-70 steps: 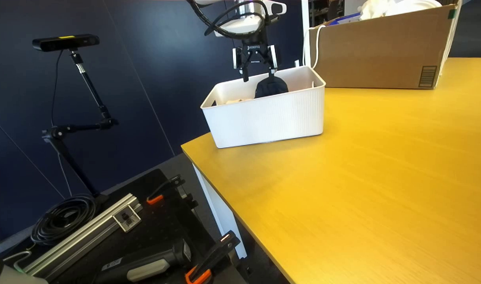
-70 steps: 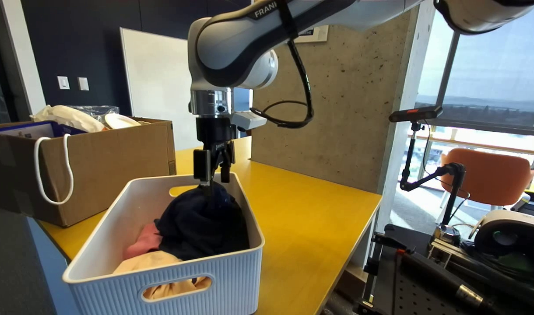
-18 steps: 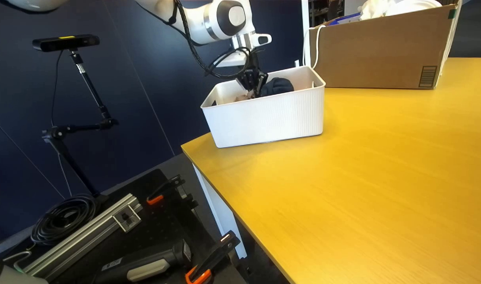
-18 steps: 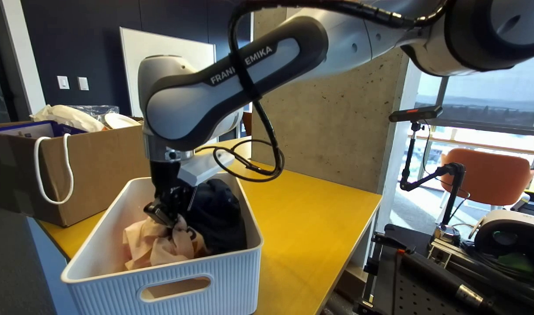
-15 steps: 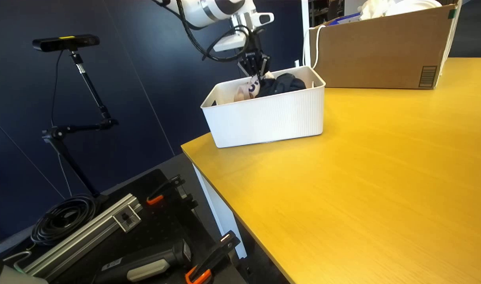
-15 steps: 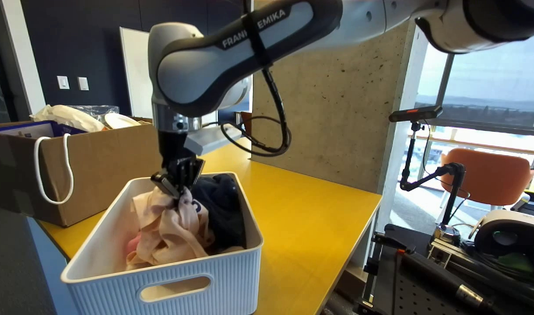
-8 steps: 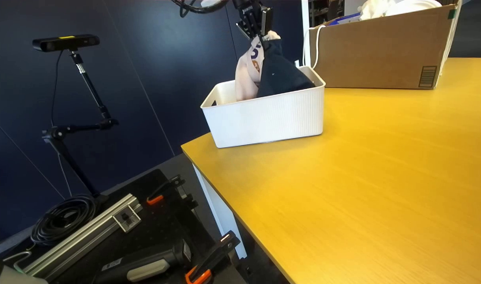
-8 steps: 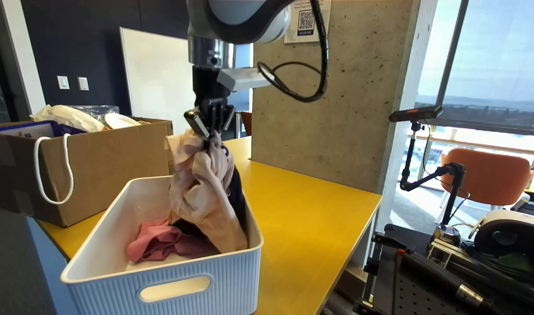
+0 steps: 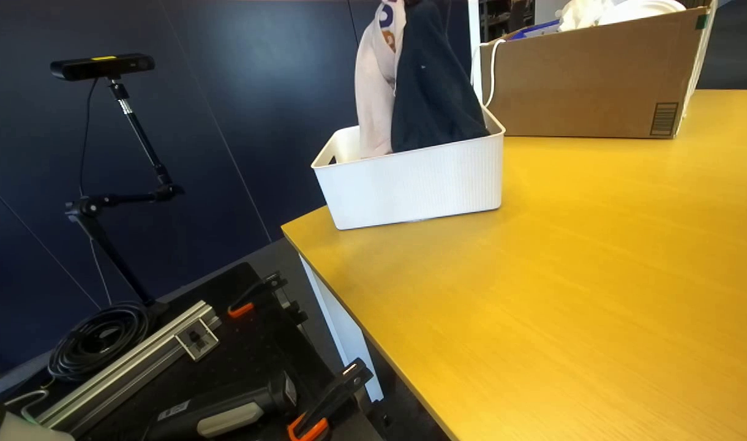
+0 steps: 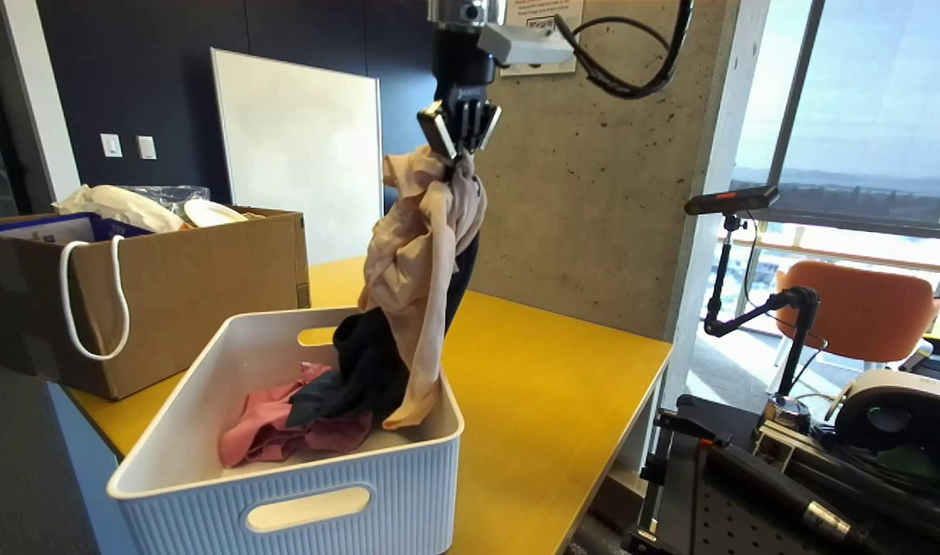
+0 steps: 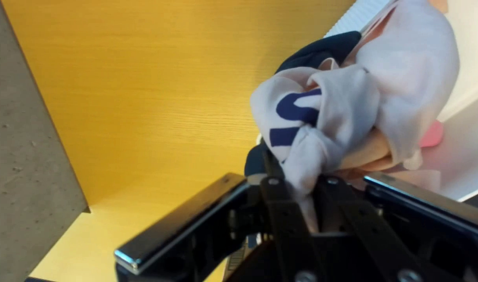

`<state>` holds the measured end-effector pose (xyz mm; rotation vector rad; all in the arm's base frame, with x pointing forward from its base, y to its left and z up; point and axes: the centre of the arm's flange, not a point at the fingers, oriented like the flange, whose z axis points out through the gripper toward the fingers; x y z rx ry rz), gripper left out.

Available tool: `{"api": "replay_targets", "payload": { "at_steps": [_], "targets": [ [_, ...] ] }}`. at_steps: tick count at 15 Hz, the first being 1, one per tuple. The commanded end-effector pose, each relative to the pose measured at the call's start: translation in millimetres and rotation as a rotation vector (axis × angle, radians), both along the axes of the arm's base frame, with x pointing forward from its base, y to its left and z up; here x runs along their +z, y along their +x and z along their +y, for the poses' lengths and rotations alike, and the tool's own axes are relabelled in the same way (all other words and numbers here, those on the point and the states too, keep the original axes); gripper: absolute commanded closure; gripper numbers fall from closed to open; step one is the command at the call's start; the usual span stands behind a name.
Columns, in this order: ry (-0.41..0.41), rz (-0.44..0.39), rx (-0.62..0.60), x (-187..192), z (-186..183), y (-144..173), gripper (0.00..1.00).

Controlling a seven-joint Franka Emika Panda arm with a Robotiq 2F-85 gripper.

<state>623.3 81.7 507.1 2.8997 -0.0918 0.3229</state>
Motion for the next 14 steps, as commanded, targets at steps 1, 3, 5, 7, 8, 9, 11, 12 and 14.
{"api": "replay_targets", "payload": {
  "at_steps": [1,3,5,7,8,9,11,12,14],
  "targets": [
    [-0.049,-0.006,-0.085,53,-55,-39,0.96],
    [-0.059,-0.003,-0.145,75,-91,-53,0.96],
    [-0.066,-0.001,-0.208,92,-125,-69,0.96],
    [-0.063,0.000,-0.262,104,-156,-86,0.96],
    [-0.063,0.003,-0.285,104,-169,-92,0.96],
    [-0.059,0.005,-0.308,98,-181,-97,0.96],
    [-0.050,0.008,-0.355,94,-203,-114,0.96],
    [-0.048,0.015,-0.376,94,-214,-125,0.96],
    [-0.050,0.030,-0.425,91,-241,-149,0.96]
  ]
}}
